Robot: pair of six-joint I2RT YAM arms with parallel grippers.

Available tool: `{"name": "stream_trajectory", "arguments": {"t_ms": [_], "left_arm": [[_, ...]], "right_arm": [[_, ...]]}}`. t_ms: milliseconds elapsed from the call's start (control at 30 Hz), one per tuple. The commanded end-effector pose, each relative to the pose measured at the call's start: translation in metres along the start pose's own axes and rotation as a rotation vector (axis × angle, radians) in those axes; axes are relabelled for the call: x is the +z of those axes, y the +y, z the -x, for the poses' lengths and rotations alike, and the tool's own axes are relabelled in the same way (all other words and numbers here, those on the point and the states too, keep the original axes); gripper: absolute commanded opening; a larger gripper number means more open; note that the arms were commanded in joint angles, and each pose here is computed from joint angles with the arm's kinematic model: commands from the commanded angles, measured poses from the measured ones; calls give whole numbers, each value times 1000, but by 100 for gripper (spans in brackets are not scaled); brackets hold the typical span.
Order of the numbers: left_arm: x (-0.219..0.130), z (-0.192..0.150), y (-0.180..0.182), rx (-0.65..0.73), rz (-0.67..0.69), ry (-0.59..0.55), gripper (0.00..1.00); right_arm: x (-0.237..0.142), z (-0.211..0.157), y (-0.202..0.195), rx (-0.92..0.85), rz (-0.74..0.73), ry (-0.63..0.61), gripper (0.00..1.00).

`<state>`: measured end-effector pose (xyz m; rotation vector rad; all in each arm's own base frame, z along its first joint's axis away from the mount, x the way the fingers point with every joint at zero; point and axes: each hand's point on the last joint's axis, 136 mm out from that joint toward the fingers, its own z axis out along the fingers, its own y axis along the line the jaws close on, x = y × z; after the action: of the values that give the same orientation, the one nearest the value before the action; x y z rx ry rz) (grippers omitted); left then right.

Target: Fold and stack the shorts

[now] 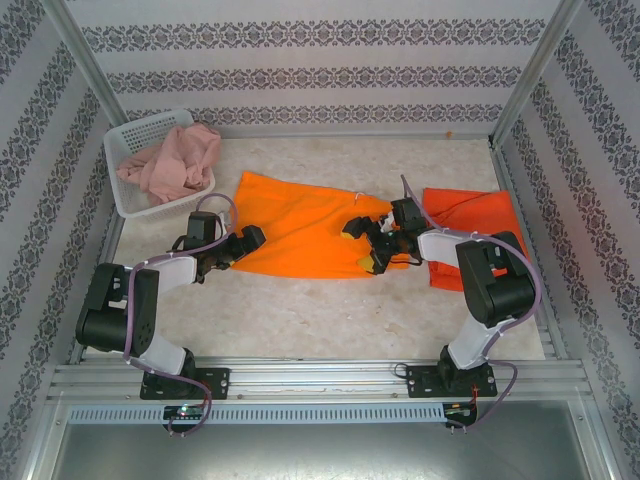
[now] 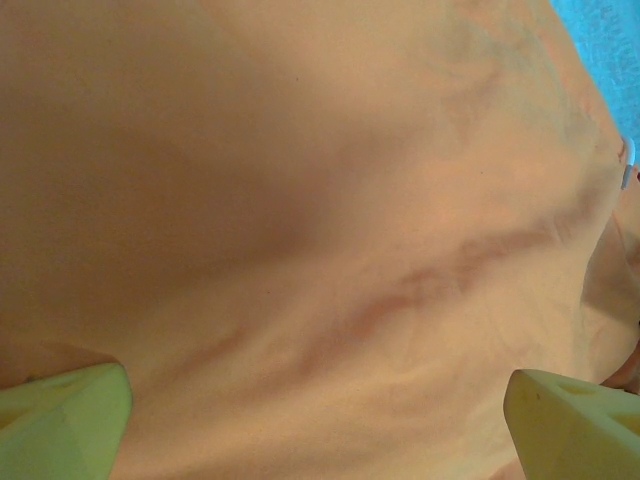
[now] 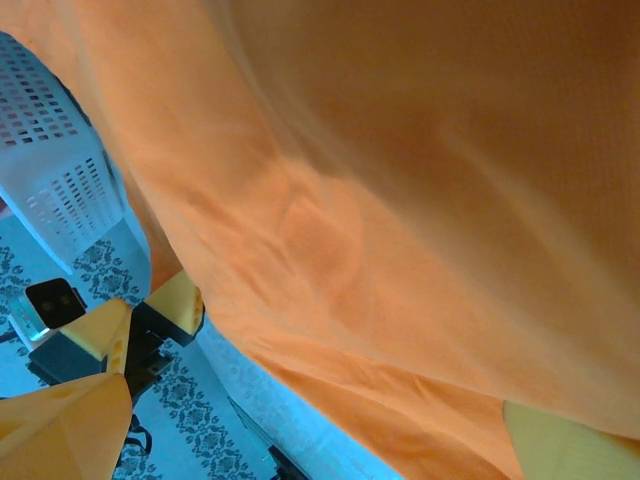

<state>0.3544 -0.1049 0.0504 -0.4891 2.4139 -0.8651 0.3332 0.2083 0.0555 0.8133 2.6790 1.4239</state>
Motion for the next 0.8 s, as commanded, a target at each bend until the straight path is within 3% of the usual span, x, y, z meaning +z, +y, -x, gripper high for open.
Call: {"name": "stream_trajectory", "arguments": {"t_ms": [0,233,333,533,767], "left_arm": [[-5,-31,59,-55,213,82,97],[-12,-24,54,-26,213,73,97],[-11,-24,54,-28,210,75,97],[-9,-28,57,-40,213,78,97],[-8,-28,60,-38,222,83,97]], "right_arm": [[3,5,-32,34,-83,-25,98],[-34,6,33,-110,38,-76,98],[-53,15,42,-115,56,-125,98],[-62,26,2,-6,26,-141,98],[-45,28,-56,54,-88,-115,98]]}}
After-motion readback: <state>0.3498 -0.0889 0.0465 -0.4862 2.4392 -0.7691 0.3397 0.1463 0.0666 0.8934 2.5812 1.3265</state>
